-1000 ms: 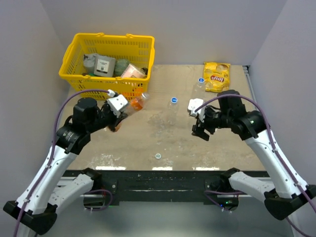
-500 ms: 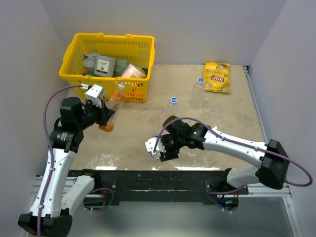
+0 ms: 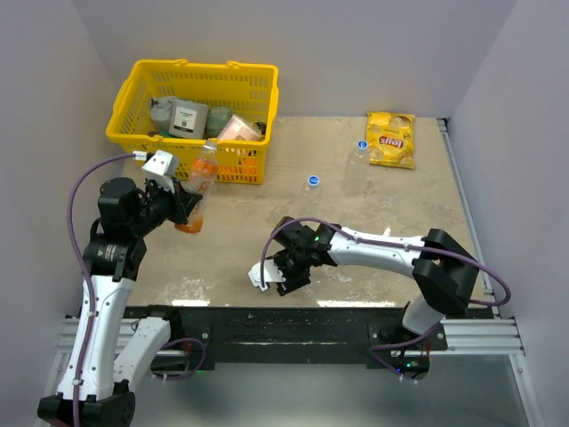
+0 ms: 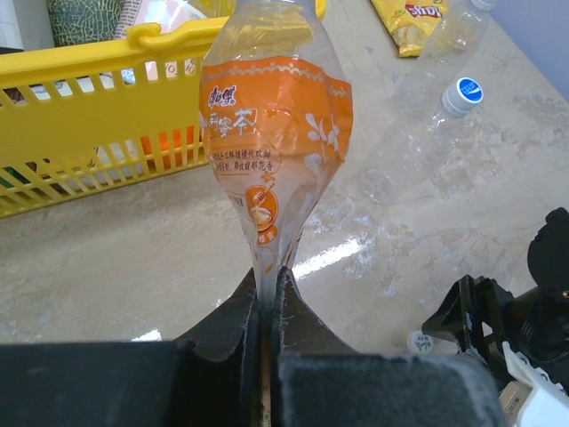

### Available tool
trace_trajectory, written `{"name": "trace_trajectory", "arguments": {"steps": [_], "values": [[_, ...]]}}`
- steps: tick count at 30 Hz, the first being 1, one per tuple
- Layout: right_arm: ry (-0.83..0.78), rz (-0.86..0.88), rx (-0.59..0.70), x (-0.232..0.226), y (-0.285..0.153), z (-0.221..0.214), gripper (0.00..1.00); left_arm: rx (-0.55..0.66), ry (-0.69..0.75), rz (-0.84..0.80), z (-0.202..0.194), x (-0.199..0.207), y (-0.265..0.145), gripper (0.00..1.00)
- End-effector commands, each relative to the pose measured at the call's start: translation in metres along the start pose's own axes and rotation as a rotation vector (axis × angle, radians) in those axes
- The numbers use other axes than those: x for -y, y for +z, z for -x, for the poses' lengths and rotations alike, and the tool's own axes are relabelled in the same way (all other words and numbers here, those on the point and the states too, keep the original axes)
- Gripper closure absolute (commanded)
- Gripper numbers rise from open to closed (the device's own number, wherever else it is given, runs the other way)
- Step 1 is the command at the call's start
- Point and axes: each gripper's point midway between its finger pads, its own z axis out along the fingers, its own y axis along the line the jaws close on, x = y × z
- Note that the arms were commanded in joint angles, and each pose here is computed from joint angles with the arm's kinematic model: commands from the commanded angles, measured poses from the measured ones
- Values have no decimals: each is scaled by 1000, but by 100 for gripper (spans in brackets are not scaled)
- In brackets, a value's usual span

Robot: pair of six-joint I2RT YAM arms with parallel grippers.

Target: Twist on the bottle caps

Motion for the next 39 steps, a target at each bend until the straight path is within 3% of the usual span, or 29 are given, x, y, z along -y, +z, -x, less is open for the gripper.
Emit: {"name": "trace_trajectory", "arguments": {"steps": [1,39], "values": [[-116,-14,4,8,-1,9,44,48,-5,-26,14,5,-2,100],[-112,25,-61,2,37,-10,57,28,-31,-47,2,5,5,100]]}}
